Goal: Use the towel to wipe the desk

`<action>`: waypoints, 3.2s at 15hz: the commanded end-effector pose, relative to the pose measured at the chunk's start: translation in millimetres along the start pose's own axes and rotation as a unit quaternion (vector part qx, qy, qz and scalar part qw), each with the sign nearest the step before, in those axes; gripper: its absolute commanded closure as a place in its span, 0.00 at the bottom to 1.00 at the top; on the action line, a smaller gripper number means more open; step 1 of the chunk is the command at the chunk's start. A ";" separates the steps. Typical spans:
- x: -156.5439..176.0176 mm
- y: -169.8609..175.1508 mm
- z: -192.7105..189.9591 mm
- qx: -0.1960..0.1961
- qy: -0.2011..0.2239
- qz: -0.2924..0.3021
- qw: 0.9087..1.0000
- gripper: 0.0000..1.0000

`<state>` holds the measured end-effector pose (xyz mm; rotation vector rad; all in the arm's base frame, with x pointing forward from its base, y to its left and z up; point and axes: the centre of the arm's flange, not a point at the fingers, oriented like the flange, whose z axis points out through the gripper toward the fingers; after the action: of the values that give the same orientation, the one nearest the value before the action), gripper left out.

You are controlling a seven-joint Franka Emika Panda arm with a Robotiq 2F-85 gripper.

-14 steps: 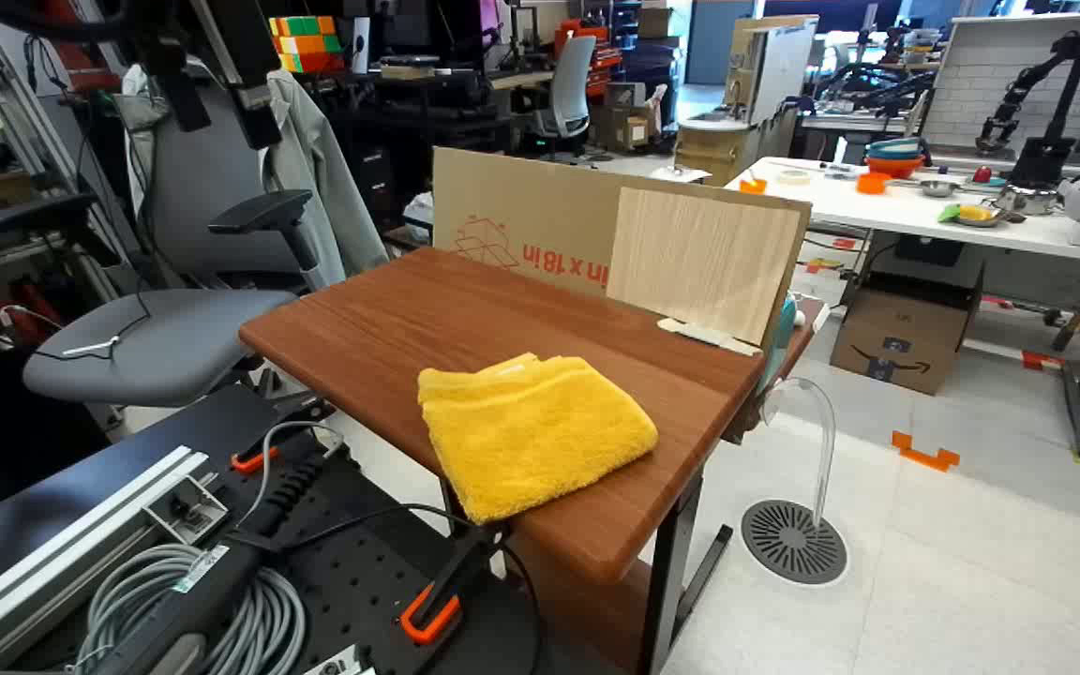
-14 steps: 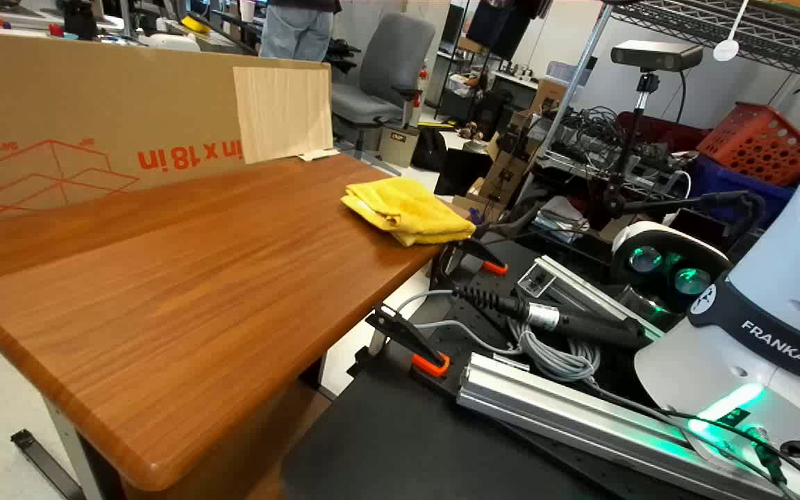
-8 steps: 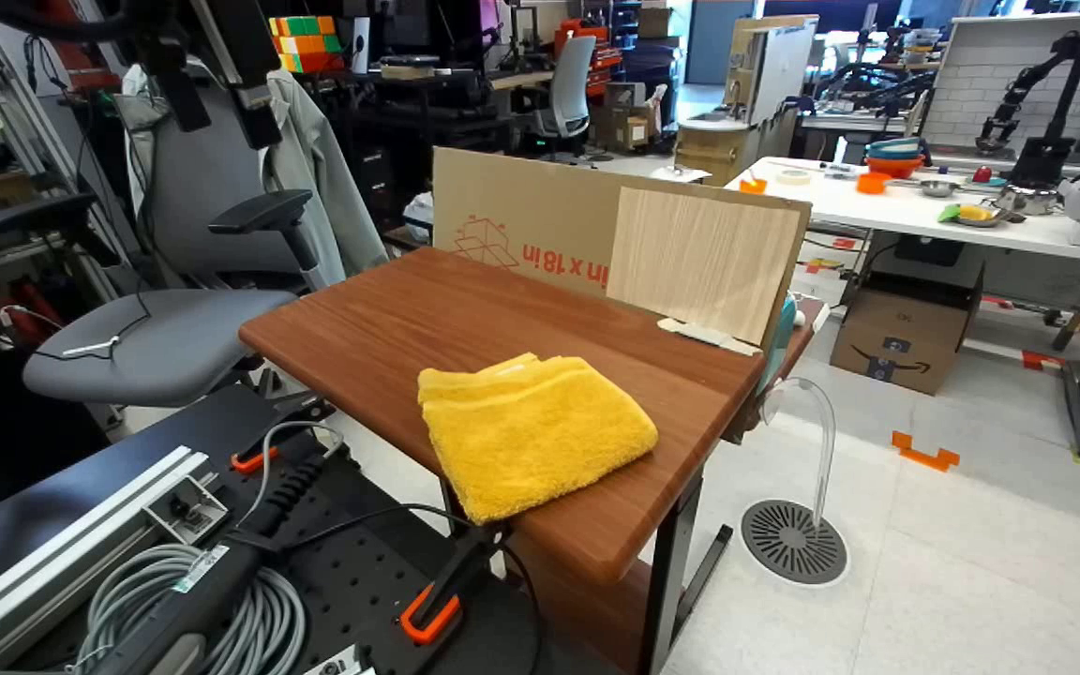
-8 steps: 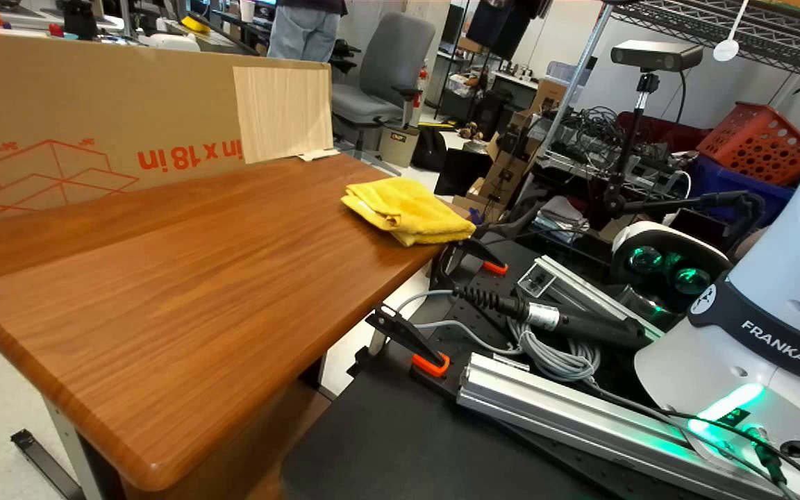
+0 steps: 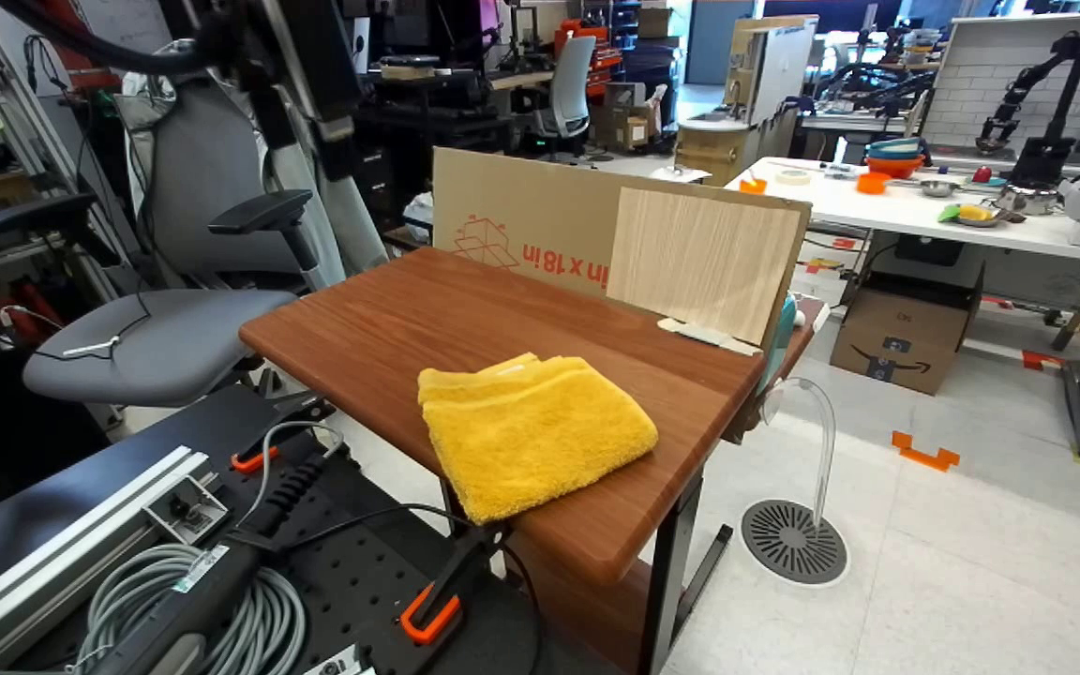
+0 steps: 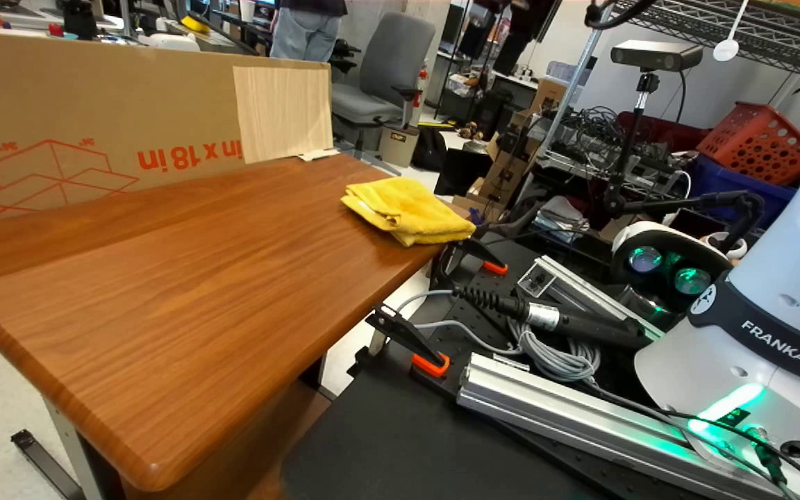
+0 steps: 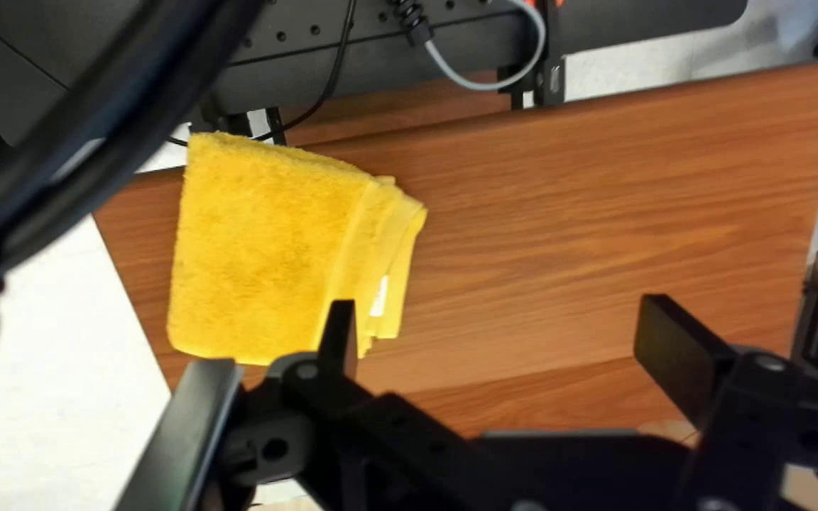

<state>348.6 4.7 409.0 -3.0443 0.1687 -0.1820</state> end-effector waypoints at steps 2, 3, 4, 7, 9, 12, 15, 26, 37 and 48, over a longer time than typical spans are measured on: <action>57.3 97.8 51.5 0.046 0.007 0.128 0.991 0.00; 65.8 118.6 62.9 0.056 0.007 0.158 0.986 0.00; 74.5 136.2 76.1 0.066 0.003 0.188 0.980 0.00; 46.8 141.4 73.0 0.060 -0.003 0.204 0.977 0.00; 59.7 151.7 88.5 0.062 -0.015 0.220 0.973 0.00; 59.2 141.3 94.0 0.024 -0.017 0.209 0.977 0.00; 65.0 120.0 117.2 -0.003 -0.028 0.194 0.981 0.00; 57.1 77.0 212.9 0.023 -0.052 0.219 0.974 0.00; 33.4 106.8 264.3 -0.002 -0.098 0.239 0.966 0.00; 58.6 187.4 247.3 0.019 -0.055 0.315 0.947 0.00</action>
<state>403.3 -164.6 164.2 -2.7920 1.1014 0.0689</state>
